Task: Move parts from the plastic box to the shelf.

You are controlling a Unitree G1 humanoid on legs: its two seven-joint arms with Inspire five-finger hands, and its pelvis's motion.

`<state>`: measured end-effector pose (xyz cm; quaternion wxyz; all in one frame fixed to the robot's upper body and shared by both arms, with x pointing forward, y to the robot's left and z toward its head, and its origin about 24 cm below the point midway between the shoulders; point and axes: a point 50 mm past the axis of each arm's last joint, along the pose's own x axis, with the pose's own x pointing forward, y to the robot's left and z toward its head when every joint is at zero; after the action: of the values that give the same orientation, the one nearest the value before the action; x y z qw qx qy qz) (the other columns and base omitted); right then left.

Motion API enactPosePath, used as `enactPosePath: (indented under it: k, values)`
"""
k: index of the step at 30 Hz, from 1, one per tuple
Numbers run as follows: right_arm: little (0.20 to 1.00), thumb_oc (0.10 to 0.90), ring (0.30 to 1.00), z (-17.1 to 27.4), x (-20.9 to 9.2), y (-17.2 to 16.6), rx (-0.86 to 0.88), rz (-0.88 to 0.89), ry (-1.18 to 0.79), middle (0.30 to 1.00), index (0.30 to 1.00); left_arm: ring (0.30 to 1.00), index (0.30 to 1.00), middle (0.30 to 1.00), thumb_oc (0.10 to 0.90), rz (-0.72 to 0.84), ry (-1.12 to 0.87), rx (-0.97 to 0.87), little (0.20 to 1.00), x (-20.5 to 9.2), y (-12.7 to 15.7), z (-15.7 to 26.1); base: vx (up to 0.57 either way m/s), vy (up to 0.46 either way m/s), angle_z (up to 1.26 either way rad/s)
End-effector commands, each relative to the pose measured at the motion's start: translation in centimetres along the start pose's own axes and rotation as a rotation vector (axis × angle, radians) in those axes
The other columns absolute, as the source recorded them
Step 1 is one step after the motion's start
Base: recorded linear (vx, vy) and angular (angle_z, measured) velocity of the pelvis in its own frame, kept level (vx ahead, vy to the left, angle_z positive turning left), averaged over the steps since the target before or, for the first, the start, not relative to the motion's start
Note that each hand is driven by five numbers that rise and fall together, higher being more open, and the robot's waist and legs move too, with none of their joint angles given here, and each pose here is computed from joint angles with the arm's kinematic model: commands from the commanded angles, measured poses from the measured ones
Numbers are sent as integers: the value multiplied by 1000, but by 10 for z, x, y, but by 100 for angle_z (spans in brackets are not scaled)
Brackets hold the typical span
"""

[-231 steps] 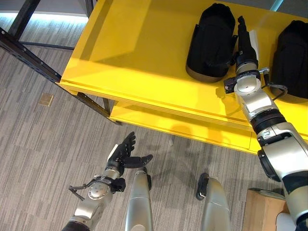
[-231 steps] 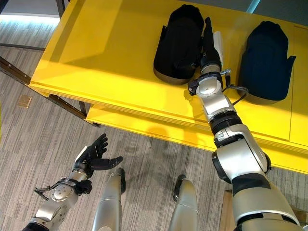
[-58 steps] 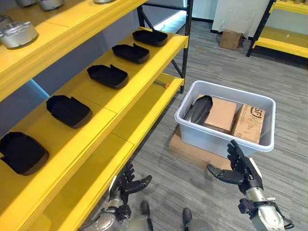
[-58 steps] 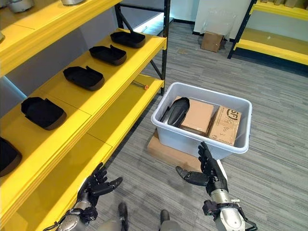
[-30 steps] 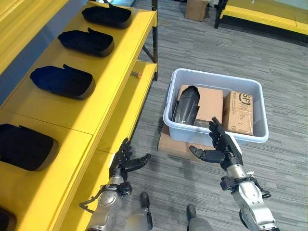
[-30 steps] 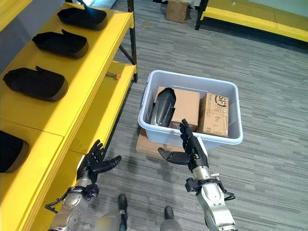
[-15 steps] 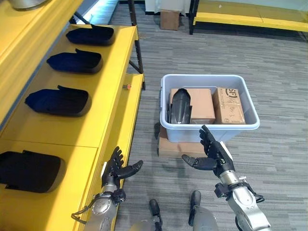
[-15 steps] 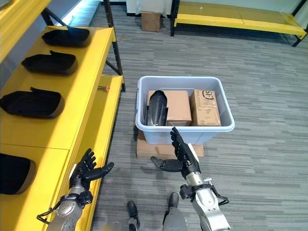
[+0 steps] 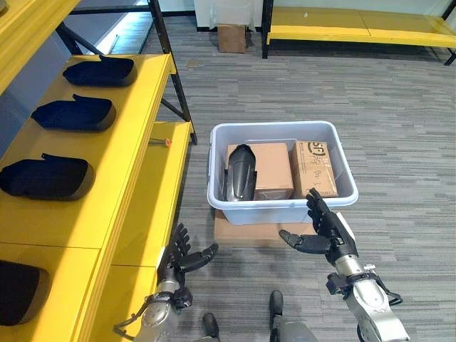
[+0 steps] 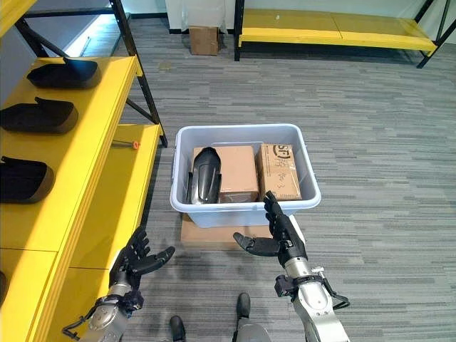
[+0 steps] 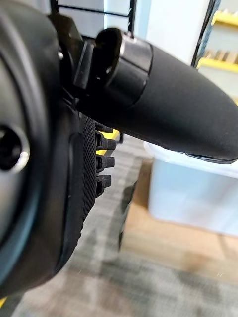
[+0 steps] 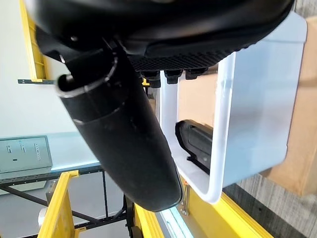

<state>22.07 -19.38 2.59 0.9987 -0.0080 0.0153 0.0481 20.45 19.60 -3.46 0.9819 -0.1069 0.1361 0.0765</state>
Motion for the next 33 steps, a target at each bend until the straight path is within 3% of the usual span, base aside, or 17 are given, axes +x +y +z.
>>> enactPosePath:
  k: [1,12,33]
  values:
    - [1000,900,1000,44,10,5,-2,24,-254,1000,1000,1000,1000,1000,900,-28,-188,13,1000,8,0,37,40,-116,16]
    - [1000,900,1000,59,15,4,-35,51,-313,1000,1000,1000,1000,1000,900,-36,-202,-26,1000,6,-1,42,43,-154,6]
    - [1000,900,1000,54,27,20,-52,81,-295,1000,1000,1000,1000,1000,900,-25,-282,-6,1000,20,-4,62,134,179,-31]
